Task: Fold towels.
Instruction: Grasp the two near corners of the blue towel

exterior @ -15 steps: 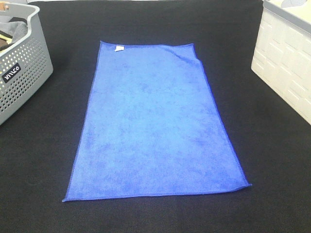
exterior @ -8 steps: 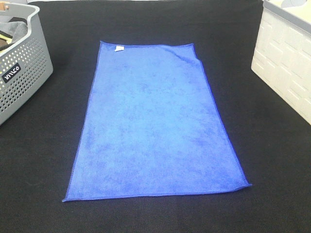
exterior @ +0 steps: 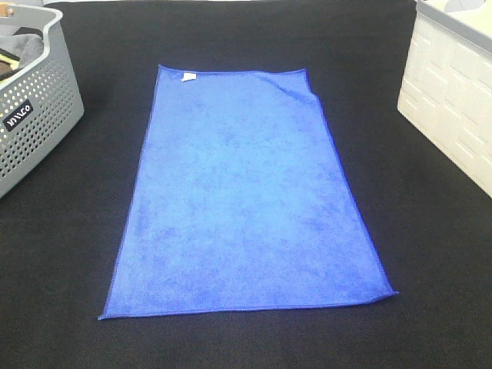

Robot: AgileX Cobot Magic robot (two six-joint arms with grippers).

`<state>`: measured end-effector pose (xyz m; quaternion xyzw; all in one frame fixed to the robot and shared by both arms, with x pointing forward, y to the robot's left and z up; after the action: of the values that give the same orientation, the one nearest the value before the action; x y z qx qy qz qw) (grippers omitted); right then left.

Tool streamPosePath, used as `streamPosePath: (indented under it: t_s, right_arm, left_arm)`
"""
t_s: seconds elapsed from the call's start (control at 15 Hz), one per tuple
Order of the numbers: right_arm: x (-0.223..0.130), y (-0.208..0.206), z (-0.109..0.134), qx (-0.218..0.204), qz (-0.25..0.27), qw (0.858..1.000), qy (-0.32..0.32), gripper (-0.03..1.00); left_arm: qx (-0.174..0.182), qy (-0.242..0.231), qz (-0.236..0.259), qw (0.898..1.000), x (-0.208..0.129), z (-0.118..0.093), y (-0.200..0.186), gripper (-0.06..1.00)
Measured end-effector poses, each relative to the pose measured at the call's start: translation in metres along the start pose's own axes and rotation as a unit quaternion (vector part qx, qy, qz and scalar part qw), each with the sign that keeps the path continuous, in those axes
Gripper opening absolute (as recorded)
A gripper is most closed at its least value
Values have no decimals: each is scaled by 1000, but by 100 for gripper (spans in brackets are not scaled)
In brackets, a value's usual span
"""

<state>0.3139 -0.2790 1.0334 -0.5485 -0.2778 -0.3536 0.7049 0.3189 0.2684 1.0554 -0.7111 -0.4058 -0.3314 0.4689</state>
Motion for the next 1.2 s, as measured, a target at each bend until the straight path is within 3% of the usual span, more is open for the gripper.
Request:
streamPosePath:
  t_s: [0.13,0.27,0.33,0.53,0.73,0.87,1.2]
  right_arm:
    - [2,22,7,17,68,997,34,87]
    - [2,45,10,23,132,990,40,87]
    - [2,45,10,23,132,990,40,87]
    - [-4,87,12,35,240,970,29,87]
    - [-14,131,20,79,315,945,38,87]
    - [-16,140,21,88,321,942,40,87]
    - [-24,180,16,93,333,937,50,87]
  left_arm:
    - [-26,-49,63,996,-1,-7,22,57]
    - [-48,-62,119,990,-4,-12,43,57]
    - [-48,-62,119,990,-4,-12,43,57]
    - [-56,-74,211,973,-12,-8,84,64]
    - [-38,-86,292,952,-30,9,133,66]
    - [-35,-90,310,946,-36,13,145,66]
    - [-34,-132,370,919,-68,28,192,66]
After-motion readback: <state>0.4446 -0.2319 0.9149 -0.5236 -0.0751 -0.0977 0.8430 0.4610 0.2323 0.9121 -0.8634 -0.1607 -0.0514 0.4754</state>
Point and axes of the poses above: a point on each arm's last joint axis where the gripper is mounted, y pointing out along that axis toward the gripper, z along the wrist's bending axis when the last joint is at zero, x = y × z, the point moved 5 cm from there along y, pointing out along that axis toward the gripper, and after that the axes turned 3 degrees about y, right-handed, at the moved point
